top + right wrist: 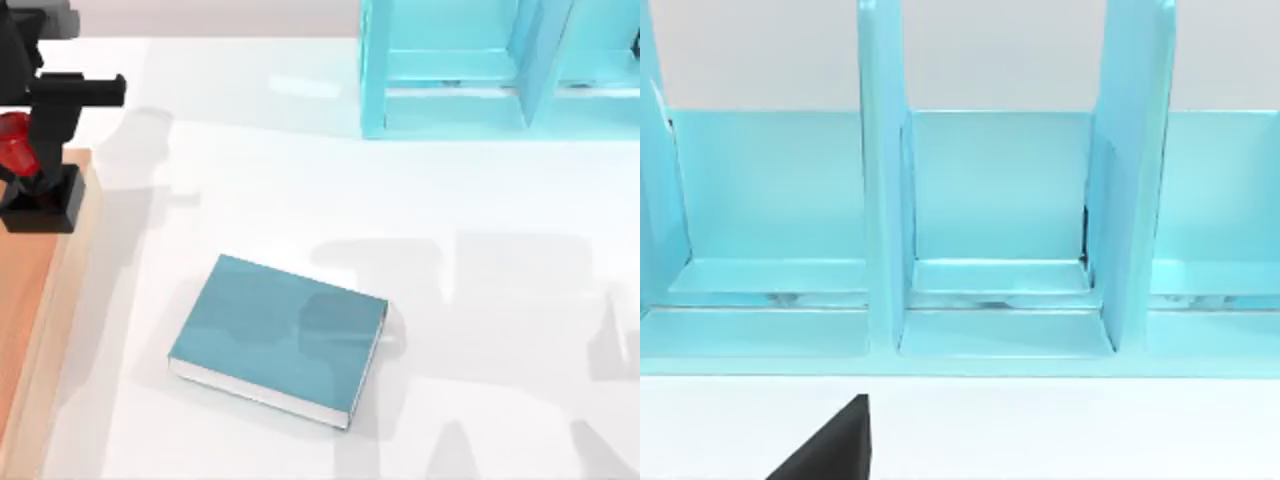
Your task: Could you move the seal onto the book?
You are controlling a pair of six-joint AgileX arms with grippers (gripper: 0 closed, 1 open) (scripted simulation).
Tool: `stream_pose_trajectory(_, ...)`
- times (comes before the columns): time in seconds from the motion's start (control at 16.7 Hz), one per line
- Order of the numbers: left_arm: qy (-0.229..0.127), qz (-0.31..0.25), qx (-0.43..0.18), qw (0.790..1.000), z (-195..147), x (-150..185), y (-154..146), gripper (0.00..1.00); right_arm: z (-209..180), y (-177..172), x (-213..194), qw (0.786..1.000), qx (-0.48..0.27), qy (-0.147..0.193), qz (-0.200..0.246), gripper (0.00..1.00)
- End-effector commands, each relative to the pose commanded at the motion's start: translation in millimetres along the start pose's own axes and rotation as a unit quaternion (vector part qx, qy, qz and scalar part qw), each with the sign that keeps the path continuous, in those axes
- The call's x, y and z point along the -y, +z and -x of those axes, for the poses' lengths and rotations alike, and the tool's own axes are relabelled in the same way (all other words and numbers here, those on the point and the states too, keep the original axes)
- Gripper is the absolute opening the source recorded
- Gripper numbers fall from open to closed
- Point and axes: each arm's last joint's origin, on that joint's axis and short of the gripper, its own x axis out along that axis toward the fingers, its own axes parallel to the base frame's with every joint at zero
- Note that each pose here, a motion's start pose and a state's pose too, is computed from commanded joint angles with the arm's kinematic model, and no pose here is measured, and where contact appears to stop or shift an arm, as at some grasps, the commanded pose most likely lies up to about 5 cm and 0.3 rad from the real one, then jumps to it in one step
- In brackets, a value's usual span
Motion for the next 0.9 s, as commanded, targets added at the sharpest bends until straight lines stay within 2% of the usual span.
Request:
stream_pose_trajectory(0.3, 0.0, 0.001, -0.001, 1.0, 0, 1, 0, 0.0, 0, 0, 0, 1.0, 0.0, 0.0, 0.0, 1.0)
stream_pose_trajectory(0.42, 0.0, 0.001, -0.002, 1.0, -7, 14, 2, 0.0, 0, 0, 0, 1.0, 0.0, 0.0, 0.0, 1.0)
stream_pose_trajectory(0.66, 0.001, -0.002, -0.002, 1.0, -35, 79, -1, 0.0, 0, 0, 0, 1.0, 0.0, 0.0, 0.0, 1.0)
stream_pose_trajectory(0.9, 0.0, 0.0, -0.001, 1.0, -70, 154, -25, 0.0, 0, 0, 0, 1.0, 0.0, 0.0, 0.0, 1.0)
